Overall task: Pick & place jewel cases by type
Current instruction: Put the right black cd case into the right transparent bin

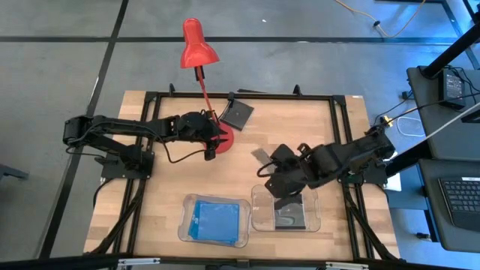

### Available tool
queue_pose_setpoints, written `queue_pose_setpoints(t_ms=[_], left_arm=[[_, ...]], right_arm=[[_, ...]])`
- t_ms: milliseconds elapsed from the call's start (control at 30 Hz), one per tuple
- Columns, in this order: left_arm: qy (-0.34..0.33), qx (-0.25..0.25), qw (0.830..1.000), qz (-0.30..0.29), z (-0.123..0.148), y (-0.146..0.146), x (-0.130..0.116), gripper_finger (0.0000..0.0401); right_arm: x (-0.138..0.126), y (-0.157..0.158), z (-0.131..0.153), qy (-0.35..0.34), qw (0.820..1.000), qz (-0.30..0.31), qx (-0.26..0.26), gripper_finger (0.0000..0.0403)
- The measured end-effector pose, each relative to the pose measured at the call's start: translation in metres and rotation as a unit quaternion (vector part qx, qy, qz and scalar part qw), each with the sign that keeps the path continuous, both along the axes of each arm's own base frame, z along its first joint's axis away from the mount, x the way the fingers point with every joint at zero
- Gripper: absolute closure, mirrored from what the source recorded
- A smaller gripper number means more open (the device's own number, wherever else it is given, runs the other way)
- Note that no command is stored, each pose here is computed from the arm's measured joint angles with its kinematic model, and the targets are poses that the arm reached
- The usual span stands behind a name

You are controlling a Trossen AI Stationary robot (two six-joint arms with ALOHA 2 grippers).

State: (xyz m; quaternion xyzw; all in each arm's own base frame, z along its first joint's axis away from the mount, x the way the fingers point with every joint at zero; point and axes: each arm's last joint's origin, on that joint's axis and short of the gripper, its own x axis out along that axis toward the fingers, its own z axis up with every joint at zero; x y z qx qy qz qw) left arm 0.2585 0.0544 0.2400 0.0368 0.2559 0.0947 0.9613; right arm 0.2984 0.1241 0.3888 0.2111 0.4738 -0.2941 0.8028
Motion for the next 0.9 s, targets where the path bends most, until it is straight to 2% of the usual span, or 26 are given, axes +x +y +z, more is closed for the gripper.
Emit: queue_pose_setpoints(t_ms=[200,333,533,600,733,900], left_arm=[[0.004,0.005,1.0,-0.003,-0.001,0.0,0.0,0.0283],[0.004,0.005,1.0,-0.003,-0.001,0.0,0.0,0.0283],[0.004,0.004,1.0,-0.003,-0.001,0.0,0.0,0.0283],[0.004,0.001,1.0,-0.008,-0.001,0.0,0.0,0.0283],[0.0,-0.014,0.999,-0.029,-0.001,-0.002,0.0,0.0283],[0.0,-0.018,0.999,-0.035,-0.001,-0.002,0.0,0.0283]], right_arm=[[0.007,0.003,-0.044,0.041,0.998,-0.039,0.002,0.0354],[0.003,0.002,-0.05,0.025,0.999,-0.039,0.014,0.0354],[-0.033,-0.022,-0.021,-0.049,0.998,-0.05,-0.008,0.0353],[-0.049,-0.031,-0.014,-0.085,0.994,-0.066,0.003,0.0353],[-0.069,-0.04,-0.018,-0.178,0.98,-0.07,0.046,0.0353],[-0.086,-0.036,-0.034,-0.251,0.958,-0.031,0.134,0.0353]])
